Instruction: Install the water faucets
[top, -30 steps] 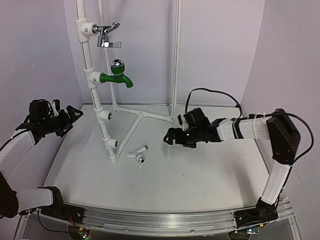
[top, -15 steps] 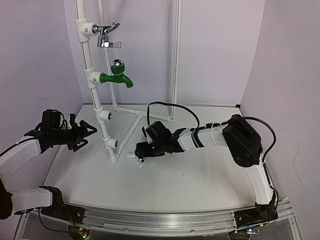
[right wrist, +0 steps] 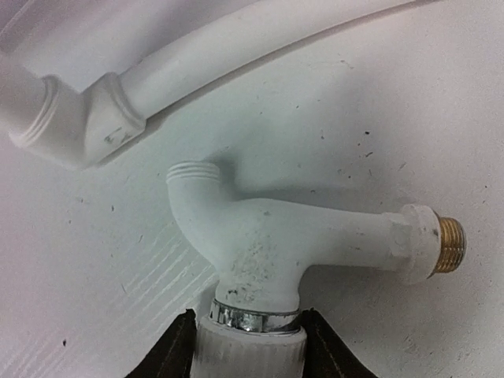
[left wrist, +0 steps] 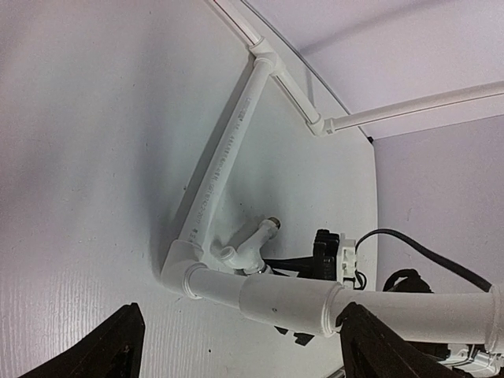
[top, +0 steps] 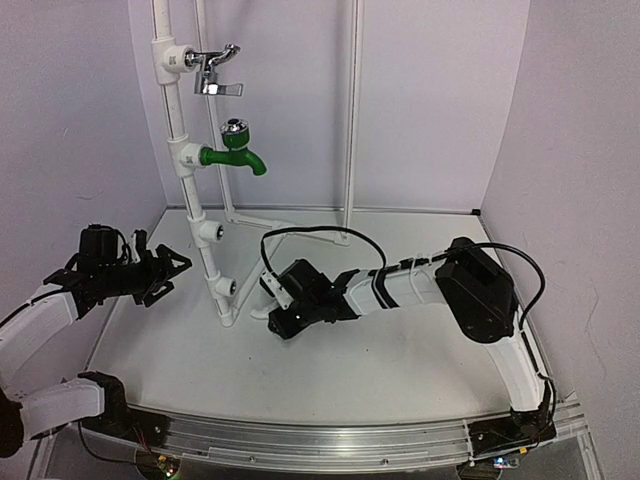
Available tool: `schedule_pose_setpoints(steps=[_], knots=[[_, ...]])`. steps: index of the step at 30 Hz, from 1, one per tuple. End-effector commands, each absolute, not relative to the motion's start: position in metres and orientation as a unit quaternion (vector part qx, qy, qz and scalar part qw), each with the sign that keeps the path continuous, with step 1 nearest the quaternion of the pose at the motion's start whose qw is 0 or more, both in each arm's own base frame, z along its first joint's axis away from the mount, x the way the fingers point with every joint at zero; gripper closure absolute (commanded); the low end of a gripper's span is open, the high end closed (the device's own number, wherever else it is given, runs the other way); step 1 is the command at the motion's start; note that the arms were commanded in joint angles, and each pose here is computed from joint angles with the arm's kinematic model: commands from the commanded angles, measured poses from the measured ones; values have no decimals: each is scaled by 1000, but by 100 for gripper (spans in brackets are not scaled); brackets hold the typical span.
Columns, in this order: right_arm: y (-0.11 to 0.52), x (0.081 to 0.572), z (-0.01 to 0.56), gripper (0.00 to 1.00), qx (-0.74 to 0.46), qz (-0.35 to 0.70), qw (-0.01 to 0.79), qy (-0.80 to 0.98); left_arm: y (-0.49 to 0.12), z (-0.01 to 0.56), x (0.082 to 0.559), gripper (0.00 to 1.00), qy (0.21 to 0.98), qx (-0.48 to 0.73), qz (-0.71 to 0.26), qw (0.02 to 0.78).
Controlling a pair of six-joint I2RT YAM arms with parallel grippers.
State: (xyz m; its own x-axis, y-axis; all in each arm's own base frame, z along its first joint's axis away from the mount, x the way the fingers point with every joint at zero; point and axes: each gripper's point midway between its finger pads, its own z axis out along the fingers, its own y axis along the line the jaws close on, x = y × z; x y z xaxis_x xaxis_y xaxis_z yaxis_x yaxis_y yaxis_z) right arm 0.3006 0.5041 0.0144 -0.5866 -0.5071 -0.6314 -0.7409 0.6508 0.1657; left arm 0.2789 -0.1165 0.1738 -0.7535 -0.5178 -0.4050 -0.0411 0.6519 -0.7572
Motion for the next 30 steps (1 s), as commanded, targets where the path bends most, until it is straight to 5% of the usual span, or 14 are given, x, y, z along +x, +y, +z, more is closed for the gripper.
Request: schedule_pose_setpoints(steps=[1,7,8,10,13,16,22,30], knots=[[477,276,20,64,-452,196,257,832,-117,180,277,12,848,-162,-390,319],[419,257,26,67,-502,158,251,812,-119,178,277,12,851,-156,-392,314],[407,253,25,60,-513,157,245,808,-120,179,276,12,851,-154,-394,313],[378,253,24,29,-520,130,242,809,-123,182,275,12,849,-147,-400,312],[333,286,38,14,-432,82,266,858,-126,188,273,12,845,-139,-408,316],[307,308,68,11,-295,59,296,906,-127,193,271,11,842,-135,-413,321],[327,270,80,8,-47,192,215,957,-127,192,272,11,843,-136,-412,318],[348,297,74,8,103,176,251,946,-131,189,272,10,848,-118,-413,311]])
